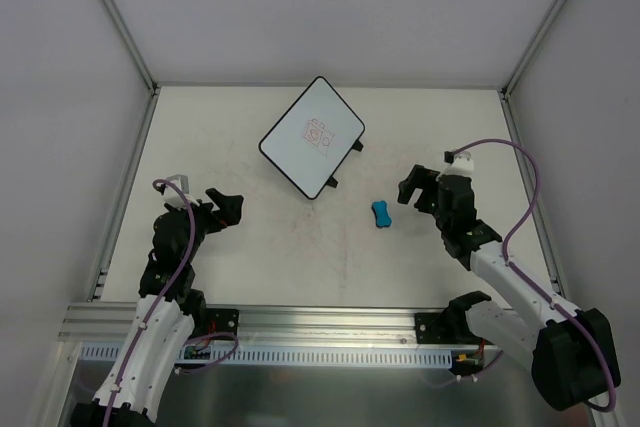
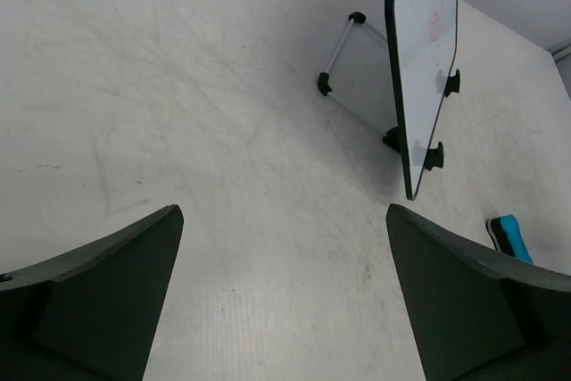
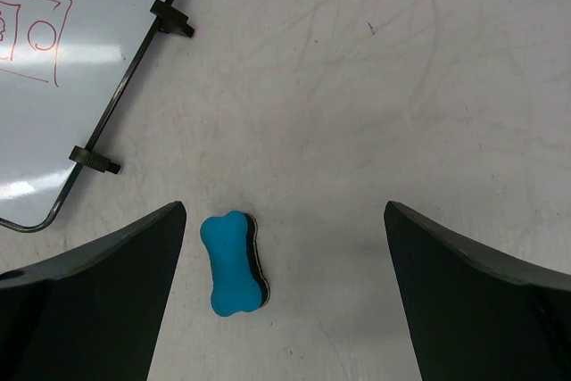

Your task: Erase the whiteboard

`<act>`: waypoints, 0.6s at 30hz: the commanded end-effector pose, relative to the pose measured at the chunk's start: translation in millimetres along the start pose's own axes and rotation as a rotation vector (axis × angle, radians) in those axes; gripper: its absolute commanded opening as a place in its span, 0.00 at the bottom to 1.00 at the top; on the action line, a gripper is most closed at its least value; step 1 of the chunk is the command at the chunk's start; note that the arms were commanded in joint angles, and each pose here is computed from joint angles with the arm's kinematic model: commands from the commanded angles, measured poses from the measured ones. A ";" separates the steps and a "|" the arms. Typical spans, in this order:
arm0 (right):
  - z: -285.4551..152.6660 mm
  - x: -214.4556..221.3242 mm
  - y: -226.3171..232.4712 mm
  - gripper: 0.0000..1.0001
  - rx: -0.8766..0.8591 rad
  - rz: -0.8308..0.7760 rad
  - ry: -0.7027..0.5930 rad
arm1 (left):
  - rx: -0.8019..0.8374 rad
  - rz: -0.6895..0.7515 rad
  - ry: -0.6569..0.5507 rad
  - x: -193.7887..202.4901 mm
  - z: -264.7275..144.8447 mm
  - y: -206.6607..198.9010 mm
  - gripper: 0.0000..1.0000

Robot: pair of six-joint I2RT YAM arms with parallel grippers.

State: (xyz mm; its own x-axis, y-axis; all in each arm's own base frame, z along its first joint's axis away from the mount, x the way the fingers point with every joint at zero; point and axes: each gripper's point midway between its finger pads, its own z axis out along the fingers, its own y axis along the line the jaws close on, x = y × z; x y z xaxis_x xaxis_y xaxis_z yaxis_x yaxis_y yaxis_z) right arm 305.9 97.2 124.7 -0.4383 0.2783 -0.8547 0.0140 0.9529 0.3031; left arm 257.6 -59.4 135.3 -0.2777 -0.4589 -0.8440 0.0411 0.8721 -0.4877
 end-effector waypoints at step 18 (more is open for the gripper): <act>19.7 5.7 38.9 0.99 -0.067 -0.171 0.125 | 0.027 0.020 -0.002 -4.2 1.6 -5.7 0.99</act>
State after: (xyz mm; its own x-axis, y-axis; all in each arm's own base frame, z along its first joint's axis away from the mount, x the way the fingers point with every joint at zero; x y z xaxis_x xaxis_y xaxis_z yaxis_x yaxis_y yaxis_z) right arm 314.2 125.2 119.7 -0.5148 0.1587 -0.8425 -0.0768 0.9702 0.2297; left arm 257.5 -60.6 131.0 -0.2959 -0.4568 -0.8389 0.0381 0.8719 -0.4882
